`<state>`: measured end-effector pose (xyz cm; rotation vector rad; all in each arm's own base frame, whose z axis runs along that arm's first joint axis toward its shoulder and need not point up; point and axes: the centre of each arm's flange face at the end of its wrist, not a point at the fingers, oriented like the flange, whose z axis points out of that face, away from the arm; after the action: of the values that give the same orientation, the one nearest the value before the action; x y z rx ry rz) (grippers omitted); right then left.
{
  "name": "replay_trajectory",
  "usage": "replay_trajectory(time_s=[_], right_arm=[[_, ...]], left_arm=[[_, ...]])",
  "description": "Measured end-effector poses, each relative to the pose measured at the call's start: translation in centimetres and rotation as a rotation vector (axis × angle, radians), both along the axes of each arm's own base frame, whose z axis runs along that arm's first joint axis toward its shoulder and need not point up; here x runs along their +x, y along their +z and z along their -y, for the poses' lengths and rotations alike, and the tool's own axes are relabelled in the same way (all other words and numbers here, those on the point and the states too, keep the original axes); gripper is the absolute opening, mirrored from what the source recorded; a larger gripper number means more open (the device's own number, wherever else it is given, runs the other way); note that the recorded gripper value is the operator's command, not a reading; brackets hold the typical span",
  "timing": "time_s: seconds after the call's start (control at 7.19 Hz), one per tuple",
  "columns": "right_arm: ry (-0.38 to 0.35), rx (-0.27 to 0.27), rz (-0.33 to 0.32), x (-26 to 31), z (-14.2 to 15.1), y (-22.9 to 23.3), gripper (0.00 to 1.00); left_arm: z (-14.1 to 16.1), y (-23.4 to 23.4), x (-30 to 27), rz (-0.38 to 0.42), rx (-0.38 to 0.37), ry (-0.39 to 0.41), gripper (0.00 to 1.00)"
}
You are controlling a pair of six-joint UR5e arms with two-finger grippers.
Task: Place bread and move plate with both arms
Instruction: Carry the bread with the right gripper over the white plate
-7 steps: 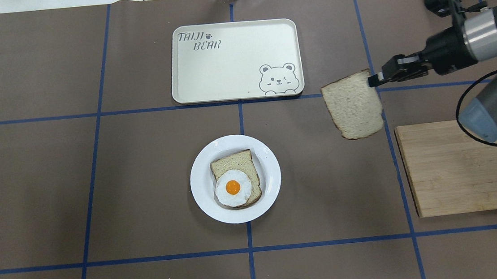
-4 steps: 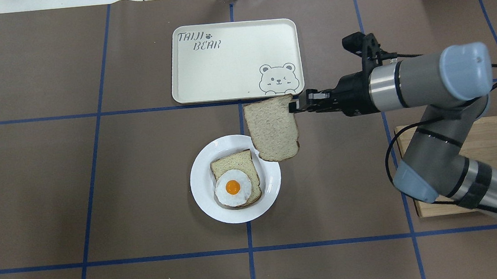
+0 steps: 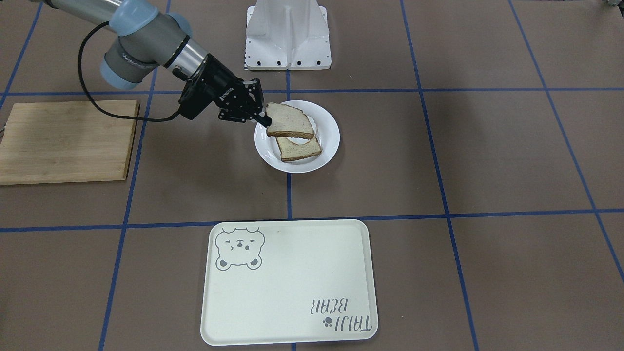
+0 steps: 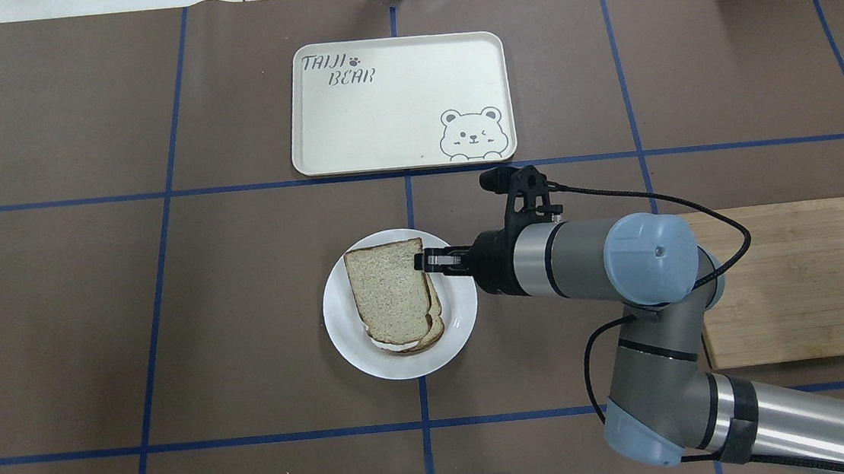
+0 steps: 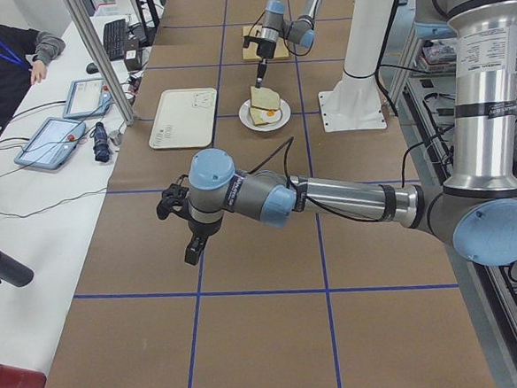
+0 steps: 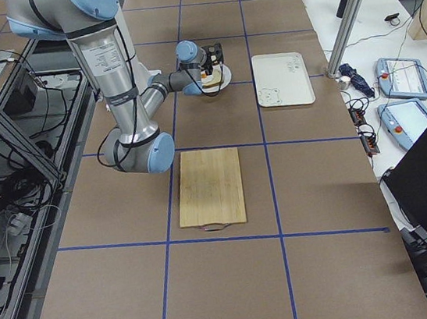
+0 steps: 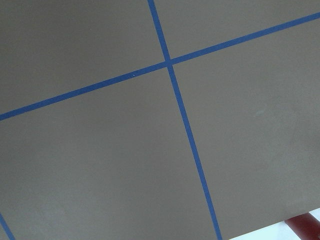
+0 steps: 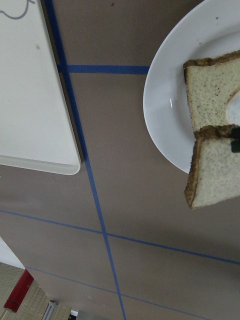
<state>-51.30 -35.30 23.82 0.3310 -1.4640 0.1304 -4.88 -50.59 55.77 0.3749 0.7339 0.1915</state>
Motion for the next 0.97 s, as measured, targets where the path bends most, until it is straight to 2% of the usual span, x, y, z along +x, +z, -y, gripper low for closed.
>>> replay_trajectory(time_s=[0.14, 0.56, 0.7, 0.84, 0.97], right_arm=[[0.000, 0.002, -0.021, -0.7, -0.2, 0.5, 0.00], [-0.012, 0.060, -0.083, -1.9, -0.2, 2.4, 0.00], [-0.014, 0.063, -0.094, -2.1, -0.1, 2.9, 0.03], [-0.015, 0.061, -0.103, -2.4, -0.1, 3.3, 0.31], [-0.017, 0.058, -0.110, -2.7, -0.1, 3.6, 0.67]], left_arm=[[0.0, 0.0, 0.0, 0.000, 0.000, 0.000, 0.99], [0.0, 0.0, 0.0, 0.000, -0.002, 0.000, 0.99], [-0.1, 0.1, 0.0, 0.000, -0.002, 0.000, 0.99], [-0.1, 0.0, 0.0, 0.000, -0.002, -0.001, 0.99], [0.0, 0.0, 0.0, -0.001, -0.001, -0.001, 0.99]])
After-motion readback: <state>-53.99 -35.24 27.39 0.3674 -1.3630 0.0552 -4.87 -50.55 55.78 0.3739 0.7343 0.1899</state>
